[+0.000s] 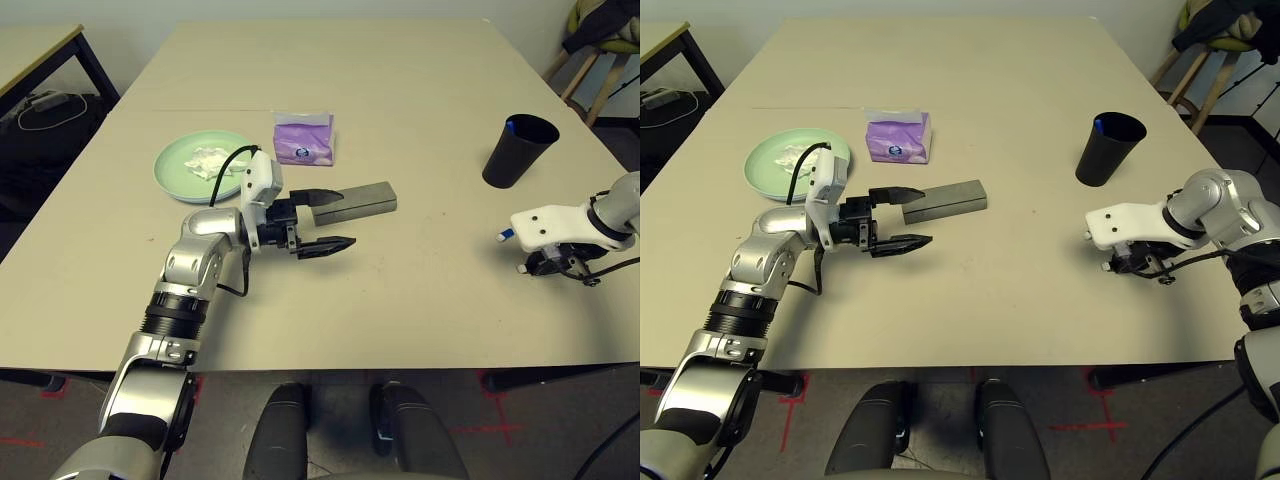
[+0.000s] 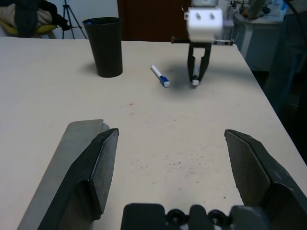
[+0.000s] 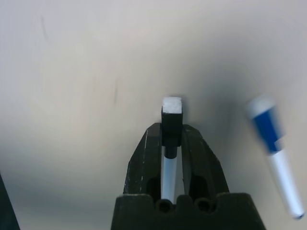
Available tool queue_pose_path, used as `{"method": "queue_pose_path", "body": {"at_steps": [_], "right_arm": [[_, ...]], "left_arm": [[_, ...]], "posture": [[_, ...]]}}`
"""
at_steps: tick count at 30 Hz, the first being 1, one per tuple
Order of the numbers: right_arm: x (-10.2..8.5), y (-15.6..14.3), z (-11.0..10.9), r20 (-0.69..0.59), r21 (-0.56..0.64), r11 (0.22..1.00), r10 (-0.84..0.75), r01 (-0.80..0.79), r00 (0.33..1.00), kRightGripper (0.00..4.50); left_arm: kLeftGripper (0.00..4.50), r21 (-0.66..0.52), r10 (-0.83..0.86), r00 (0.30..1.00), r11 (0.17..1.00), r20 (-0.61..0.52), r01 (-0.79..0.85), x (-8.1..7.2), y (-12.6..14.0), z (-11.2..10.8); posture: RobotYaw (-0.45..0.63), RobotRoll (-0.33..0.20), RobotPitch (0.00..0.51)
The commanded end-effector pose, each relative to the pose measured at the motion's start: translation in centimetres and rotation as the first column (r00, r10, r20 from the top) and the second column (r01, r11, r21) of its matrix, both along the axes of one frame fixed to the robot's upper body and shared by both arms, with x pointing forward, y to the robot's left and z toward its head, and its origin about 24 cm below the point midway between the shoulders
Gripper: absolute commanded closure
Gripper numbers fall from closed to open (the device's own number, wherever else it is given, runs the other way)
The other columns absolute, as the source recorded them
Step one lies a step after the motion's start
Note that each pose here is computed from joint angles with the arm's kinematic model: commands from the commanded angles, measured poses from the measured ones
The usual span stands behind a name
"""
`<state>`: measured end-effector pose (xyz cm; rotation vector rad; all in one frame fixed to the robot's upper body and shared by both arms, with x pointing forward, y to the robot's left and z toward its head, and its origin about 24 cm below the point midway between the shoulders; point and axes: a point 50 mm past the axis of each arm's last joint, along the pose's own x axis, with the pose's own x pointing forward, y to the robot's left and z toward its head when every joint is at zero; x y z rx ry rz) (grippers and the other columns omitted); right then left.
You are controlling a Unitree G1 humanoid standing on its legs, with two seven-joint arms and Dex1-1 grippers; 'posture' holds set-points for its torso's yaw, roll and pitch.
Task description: Organize and tidy the items on the table.
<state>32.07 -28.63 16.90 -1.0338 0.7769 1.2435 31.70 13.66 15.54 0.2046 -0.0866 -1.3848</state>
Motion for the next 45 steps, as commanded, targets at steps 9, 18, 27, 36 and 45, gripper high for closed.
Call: {"method": "queue_pose_path", "body": {"at_steps": [9, 18, 27, 36, 45], "right_arm": [[2.3, 2.8, 6.1, 0.200, 0.613, 0.774, -0.345, 0.158, 0.917, 4.09], [4.4, 2.5, 6.8, 0.218, 0.923, 0.363, -0.765, 0.126, 0.606, 4.09], [5.1, 0.4, 8.3, 0.127, 0.988, 0.145, -0.952, 0.046, 0.280, 4.09], [5.7, -0.5, 8.8, 0.085, 0.995, 0.088, -0.994, 0.042, 0.066, 4.09], [6.5, 0.8, 8.8, 0.020, 0.995, 0.025, -0.999, 0.100, 0.050, 4.09]], "left_arm": [[0.00, -0.019, 0.092, 0.996, 0.996, 0.018, -0.092, 1.5, -0.8, 1.0], [0.00, -0.031, 0.284, 0.957, 0.959, 0.054, -0.283, 3.4, -0.6, 1.0], [0.00, -0.043, 0.264, 0.964, 0.964, 0.039, -0.262, 3.1, -0.3, 1.2], [0.00, -0.029, 0.242, 0.970, 0.970, 0.023, -0.241, 2.9, -0.2, 1.1], [0.00, -0.021, 0.252, 0.968, 0.968, 0.016, -0.251, 2.8, -0.1, 1.0]], "posture": [[0.09, 0.000, 0.091], [0.09, 0.000, 0.091], [0.10, 0.000, 0.092], [0.09, 0.000, 0.089], [0.10, 0.000, 0.087]]}}
